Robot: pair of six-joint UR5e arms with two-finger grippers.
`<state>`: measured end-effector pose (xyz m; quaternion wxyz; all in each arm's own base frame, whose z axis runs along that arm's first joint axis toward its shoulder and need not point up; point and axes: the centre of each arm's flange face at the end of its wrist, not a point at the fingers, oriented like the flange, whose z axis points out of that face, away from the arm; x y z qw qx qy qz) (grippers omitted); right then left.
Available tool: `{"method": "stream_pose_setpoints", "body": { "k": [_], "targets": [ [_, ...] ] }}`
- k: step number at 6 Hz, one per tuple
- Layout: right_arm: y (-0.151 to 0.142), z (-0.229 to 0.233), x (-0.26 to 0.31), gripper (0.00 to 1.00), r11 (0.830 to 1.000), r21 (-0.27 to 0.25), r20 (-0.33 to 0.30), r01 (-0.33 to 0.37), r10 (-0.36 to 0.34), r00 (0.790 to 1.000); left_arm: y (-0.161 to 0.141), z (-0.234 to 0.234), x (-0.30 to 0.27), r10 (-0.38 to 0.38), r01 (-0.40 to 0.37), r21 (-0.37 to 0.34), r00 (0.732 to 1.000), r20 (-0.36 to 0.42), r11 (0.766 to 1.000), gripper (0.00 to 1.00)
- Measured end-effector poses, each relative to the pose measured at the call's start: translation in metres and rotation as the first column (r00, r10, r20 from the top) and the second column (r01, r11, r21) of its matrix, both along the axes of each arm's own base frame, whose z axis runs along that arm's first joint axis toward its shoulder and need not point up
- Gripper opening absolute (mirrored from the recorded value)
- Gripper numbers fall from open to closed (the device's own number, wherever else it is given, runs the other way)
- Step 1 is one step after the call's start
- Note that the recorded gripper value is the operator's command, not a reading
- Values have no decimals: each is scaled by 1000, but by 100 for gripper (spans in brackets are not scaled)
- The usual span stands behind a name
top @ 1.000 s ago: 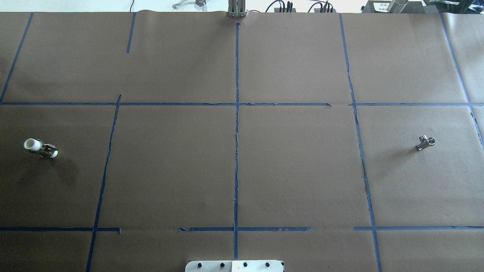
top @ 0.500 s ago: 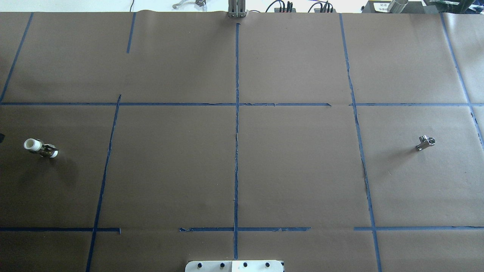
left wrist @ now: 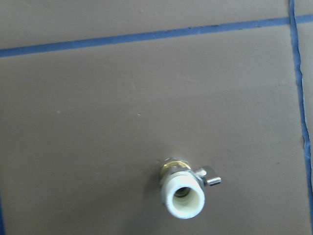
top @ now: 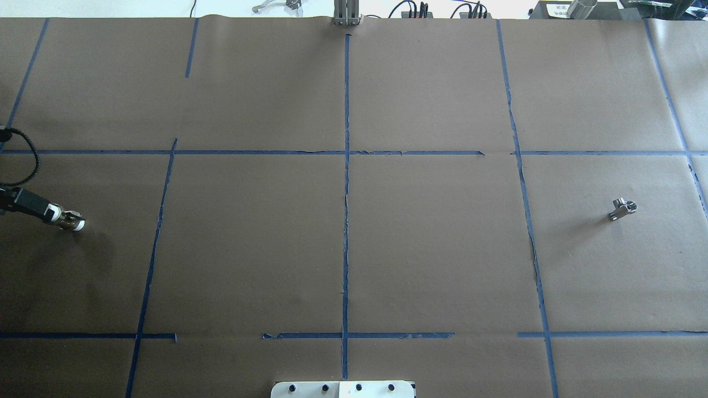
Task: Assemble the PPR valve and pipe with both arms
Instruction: 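Lower the left gripper onto the white-socket valve and grasp it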
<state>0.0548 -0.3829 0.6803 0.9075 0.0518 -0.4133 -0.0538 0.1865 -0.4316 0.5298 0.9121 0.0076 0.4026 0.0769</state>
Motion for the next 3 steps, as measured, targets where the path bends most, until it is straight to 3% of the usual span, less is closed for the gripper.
{"method": "stream_pose_setpoints", "body": {
  "k": [3],
  "targets": [
    [0,0,-4,100,1000,-3,4,9,-9,1000,-16,7,23,22,-22,-8,1000,7,1000,96]
  ]
}}
